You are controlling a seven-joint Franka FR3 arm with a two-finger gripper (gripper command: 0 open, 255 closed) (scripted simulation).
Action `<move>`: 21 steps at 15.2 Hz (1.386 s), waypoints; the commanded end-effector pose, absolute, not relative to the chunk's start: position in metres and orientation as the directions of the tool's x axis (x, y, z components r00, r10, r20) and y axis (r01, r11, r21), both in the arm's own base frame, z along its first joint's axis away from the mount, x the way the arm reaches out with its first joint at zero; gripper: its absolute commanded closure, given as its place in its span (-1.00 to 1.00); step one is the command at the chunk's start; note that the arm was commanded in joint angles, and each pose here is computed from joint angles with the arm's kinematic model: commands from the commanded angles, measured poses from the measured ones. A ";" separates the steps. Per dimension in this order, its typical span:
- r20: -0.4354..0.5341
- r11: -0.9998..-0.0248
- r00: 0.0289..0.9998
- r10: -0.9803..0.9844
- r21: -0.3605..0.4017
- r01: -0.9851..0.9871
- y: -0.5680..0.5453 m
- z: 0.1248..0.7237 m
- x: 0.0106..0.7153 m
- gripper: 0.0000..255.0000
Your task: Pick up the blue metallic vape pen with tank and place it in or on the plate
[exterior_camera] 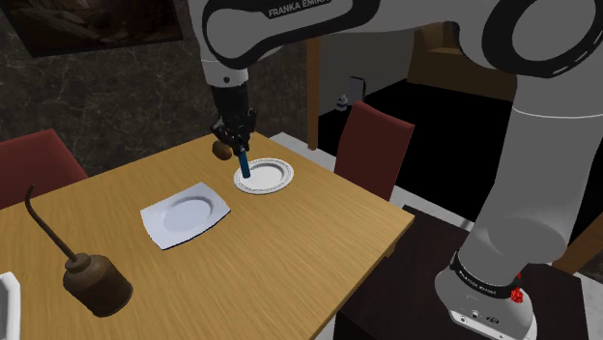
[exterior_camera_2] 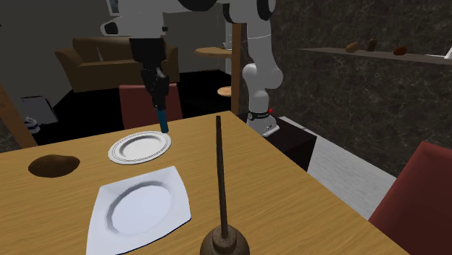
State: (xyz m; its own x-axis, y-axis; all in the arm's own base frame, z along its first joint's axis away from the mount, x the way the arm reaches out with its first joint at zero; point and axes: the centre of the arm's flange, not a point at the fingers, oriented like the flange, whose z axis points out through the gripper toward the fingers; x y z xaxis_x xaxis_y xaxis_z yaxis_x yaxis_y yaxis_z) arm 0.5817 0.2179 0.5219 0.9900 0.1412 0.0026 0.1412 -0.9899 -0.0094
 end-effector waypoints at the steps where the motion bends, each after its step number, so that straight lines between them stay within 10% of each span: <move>1: 0.003 -0.990 0.990 0.142 -0.009 0.142 0.193 0.523 0.596 1.00; 21: 0.003 -0.990 0.990 0.142 -0.009 0.142 0.104 0.469 0.646 1.00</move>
State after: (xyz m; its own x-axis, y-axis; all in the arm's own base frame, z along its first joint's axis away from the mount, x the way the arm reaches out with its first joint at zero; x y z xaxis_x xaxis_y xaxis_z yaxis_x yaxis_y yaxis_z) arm 0.6462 0.1040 0.4734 0.9899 0.1420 0.0025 0.1421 -0.9898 -0.0092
